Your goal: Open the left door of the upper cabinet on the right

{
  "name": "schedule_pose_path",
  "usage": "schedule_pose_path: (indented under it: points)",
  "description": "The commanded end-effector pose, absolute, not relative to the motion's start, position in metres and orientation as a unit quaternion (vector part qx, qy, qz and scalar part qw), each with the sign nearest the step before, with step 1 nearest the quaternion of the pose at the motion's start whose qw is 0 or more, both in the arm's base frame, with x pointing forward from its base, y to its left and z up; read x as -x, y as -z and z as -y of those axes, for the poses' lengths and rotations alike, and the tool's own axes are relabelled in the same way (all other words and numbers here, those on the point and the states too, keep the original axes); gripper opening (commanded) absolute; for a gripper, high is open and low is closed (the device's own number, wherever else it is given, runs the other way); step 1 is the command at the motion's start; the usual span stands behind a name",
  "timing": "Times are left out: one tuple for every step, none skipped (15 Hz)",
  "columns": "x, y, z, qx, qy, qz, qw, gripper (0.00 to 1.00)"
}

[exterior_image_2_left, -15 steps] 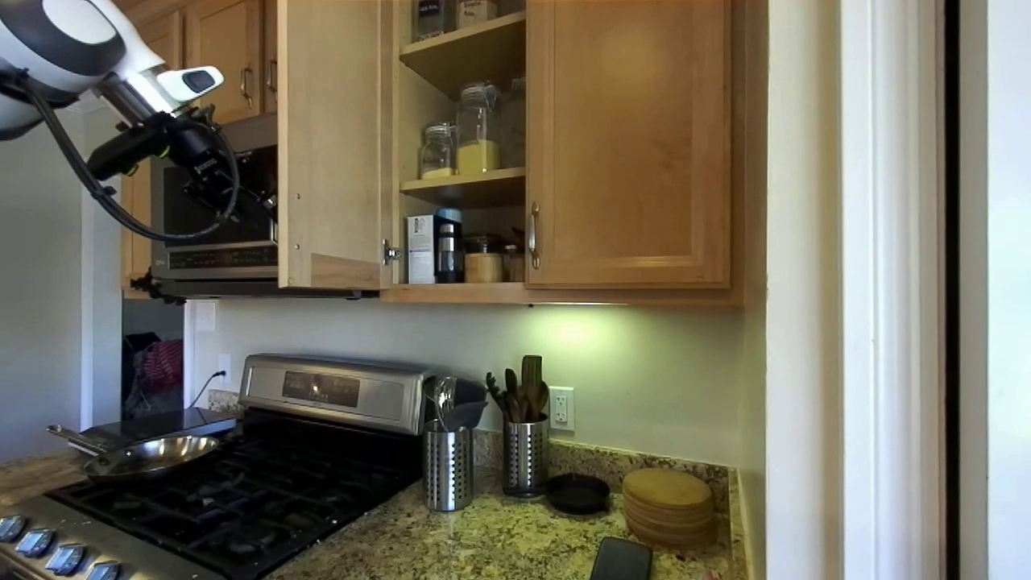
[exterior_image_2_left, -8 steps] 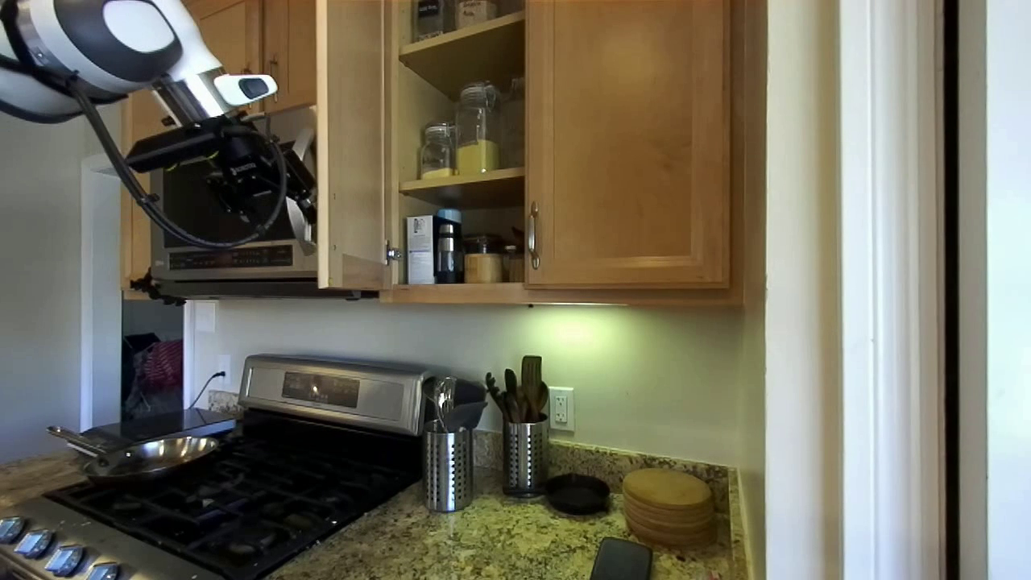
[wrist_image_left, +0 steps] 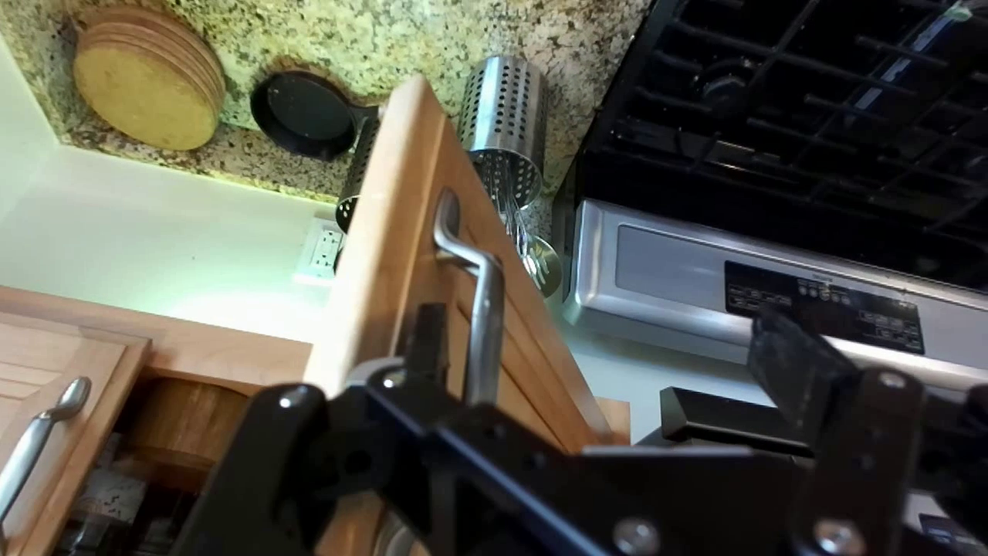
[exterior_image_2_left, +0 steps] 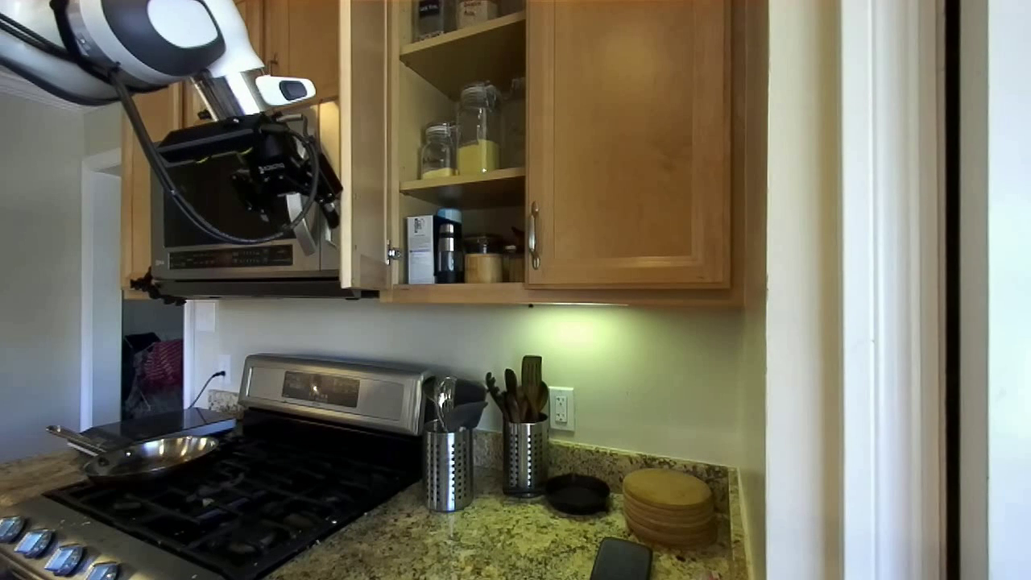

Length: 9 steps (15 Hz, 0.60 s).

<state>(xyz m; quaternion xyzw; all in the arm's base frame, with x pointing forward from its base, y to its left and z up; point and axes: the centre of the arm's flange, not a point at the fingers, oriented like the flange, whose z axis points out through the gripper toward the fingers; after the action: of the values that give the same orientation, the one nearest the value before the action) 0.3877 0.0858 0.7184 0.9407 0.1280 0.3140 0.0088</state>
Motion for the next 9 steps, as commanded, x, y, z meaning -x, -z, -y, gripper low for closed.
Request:
schedule_pose_path:
  points:
    - [-0.389, -0.727, -0.070, -0.950, -0.284, -0.133, 0.001, 1.00]
    - [-0.388, -0.728, -0.066, -0.952, -0.276, -0.132, 0.003, 1.00]
    - [-0.386, -0.730, -0.062, -0.954, -0.268, -0.130, 0.009, 1.00]
    - [-0.383, -0.735, -0.058, -0.956, -0.261, -0.129, 0.017, 1.00]
    - [-0.381, -0.738, -0.053, -0.959, -0.254, -0.127, 0.020, 1.00]
    - [-0.378, -0.742, -0.047, -0.961, -0.247, -0.123, 0.025, 1.00]
    - [-0.377, -0.746, -0.041, -0.963, -0.242, -0.119, 0.029, 1.00]
    - [-0.376, -0.749, -0.034, -0.964, -0.238, -0.110, 0.037, 1.00]
    - [-0.376, -0.752, -0.027, -0.965, -0.235, -0.104, 0.042, 1.00]
